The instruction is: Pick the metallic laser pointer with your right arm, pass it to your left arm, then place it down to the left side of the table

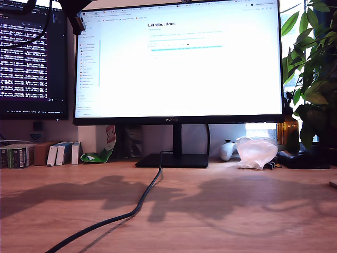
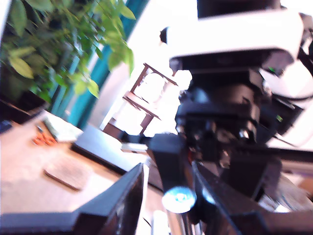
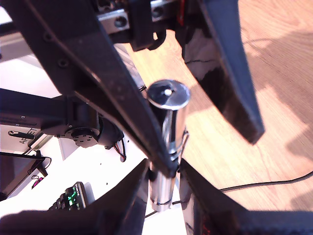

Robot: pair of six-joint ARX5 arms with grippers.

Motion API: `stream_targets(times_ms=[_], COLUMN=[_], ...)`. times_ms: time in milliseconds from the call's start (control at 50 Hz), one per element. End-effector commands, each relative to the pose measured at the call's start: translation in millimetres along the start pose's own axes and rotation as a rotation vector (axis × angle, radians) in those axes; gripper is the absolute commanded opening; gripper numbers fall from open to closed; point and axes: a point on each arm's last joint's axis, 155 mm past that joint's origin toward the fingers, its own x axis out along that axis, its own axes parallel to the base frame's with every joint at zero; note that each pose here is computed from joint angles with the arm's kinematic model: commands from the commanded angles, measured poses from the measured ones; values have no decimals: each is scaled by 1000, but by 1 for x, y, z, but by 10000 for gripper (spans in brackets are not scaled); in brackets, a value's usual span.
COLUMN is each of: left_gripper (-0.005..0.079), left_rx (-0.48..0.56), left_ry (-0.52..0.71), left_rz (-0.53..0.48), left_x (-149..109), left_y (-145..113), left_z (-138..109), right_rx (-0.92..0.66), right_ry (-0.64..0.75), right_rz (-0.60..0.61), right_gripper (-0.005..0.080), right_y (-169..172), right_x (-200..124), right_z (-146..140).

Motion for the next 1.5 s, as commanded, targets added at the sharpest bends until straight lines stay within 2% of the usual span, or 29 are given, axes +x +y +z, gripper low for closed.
stream_targets(times_ms=[0,120,220,500,700,780,860,1040,1180,1380,1480], left_gripper=[272,263,208,-24,-24,-24,-24,-24,-24,-24,-24], left_rx=[-32,-24,-10,24,32,33,34,51,57,87,111], left_ry=[9,17,15,-13,-17,-23,-26,-25,-37,-55,-73], left_rz=[14,19,22,59,64,72,76,76,94,126,161], left_x=[-1,-1,-1,-2,-2,-2,-2,-2,-5,-13,-22], left_y=[13,15,16,22,23,25,25,25,29,36,43], left_z=[-8,-11,-11,-6,-5,-4,-3,-3,0,4,9], right_rx=[-37,-42,-45,-46,-51,-53,-53,-50,-35,-27,-17], right_ry=[-26,-38,-43,-44,-53,-57,-57,-57,-56,-47,-5], right_rz=[29,28,29,29,30,31,31,30,30,30,21], right_gripper=[-13,-13,-13,-13,-9,16,60,228,305,325,325], right_y=[11,12,13,13,13,13,13,13,13,13,8], right_x=[-4,-7,-8,-8,-8,-8,-8,-8,-8,-8,-9], right_z=[6,10,12,12,14,15,15,15,15,13,2])
